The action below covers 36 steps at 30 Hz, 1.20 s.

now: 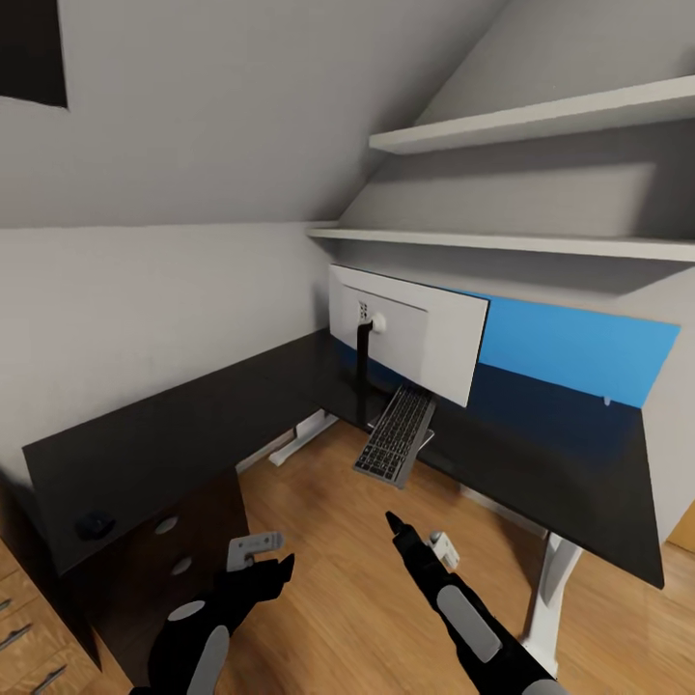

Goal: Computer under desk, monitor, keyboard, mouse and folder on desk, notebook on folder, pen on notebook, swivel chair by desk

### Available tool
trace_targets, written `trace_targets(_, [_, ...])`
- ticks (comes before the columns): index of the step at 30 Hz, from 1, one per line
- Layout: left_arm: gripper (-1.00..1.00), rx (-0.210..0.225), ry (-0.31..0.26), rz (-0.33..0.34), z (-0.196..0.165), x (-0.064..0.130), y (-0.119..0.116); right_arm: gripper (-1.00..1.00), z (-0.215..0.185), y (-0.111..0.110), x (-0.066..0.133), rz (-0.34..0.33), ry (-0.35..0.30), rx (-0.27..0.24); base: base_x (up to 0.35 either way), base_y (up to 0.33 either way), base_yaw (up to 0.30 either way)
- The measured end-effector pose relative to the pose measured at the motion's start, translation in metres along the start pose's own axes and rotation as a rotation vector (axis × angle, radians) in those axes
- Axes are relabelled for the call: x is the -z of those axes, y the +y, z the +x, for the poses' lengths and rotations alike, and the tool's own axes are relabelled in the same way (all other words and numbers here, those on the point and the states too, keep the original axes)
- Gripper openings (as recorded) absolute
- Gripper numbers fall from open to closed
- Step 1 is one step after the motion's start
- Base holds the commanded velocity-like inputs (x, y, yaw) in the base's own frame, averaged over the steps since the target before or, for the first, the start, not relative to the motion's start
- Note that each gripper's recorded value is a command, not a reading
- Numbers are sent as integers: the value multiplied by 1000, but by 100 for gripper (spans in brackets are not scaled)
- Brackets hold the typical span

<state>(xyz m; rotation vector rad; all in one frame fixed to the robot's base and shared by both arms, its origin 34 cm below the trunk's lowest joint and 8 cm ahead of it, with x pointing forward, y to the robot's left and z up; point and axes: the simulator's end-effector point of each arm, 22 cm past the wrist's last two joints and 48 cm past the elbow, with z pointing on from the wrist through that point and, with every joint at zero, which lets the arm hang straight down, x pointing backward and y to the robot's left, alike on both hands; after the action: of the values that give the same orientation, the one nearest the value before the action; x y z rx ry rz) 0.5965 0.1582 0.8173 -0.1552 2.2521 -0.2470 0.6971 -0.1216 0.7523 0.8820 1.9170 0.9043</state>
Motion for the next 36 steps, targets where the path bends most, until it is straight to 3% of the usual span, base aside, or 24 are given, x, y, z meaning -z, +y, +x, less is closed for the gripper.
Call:
trace_targets(18, [100,2,-1,-5,22,-18,9,100,22,-4,-13,-47,10,-19,0,0,0])
trace_targets(21, [100,2,-1,-5,26,-21,10,100,23,0,-14,-88,8,-19,0,0,0])
trace_targets(24, [100,3,-1,-5,30,-24,12,100,25,30,-9,-261,8,-18,0,0,0])
trace_targets(28, [100,6,-2,-9,35,-28,16,100,32,32,-7,-327,18,-21,0,0,0])
trace_targets(36, [100,18,-5,-23,44,-36,27,100,40,22,-10,-344,22,-19,0,0,0])
